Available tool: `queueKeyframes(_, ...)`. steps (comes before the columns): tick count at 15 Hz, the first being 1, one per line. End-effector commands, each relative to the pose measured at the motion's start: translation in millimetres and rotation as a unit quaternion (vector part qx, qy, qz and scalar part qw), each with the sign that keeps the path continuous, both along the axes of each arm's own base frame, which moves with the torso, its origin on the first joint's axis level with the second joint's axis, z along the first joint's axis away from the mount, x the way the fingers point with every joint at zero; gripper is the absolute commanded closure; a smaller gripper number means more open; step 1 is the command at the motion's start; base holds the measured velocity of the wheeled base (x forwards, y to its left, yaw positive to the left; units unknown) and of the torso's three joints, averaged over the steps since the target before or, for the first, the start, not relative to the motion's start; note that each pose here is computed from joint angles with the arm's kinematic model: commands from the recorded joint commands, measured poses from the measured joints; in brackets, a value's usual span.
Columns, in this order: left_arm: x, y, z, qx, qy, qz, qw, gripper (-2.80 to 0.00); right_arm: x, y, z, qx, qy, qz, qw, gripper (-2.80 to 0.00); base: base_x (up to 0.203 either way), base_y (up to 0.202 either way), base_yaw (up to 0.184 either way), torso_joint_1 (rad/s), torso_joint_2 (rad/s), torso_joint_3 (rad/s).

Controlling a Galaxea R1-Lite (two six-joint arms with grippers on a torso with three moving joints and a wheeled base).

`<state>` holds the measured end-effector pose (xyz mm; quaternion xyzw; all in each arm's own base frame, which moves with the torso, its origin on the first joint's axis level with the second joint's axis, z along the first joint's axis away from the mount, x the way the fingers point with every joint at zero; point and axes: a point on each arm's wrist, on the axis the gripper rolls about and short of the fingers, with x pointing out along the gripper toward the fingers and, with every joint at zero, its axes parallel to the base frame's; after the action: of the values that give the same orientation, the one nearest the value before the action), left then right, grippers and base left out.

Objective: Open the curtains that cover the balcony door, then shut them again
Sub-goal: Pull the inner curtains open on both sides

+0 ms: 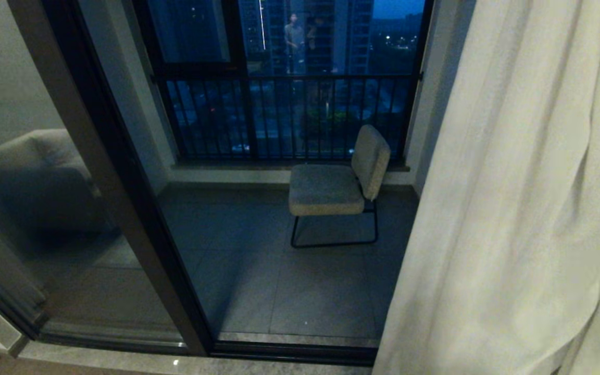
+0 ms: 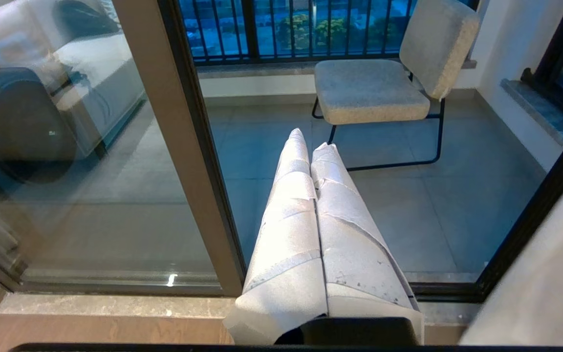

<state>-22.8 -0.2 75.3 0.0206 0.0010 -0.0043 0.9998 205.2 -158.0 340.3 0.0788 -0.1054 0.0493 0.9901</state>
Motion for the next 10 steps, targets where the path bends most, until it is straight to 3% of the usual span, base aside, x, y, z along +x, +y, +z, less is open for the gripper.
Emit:
queueKeyframes(1, 0, 0, 0, 0.0, 0.0, 0.0, 1.0, 0.0, 16, 10, -6, 0.008, 0.008, 0.037, 0.999, 0.0, 0.0, 0.0, 0.0, 0.0, 0.0, 0.0)
queueKeyframes(10, 0, 0, 0, 0.0, 0.0, 0.0, 1.0, 0.0, 47, 62, -24, 0.025, 0.038, 0.147, 0.988, 0.0, 0.0, 0.0, 0.0, 0.0, 0.0, 0.0)
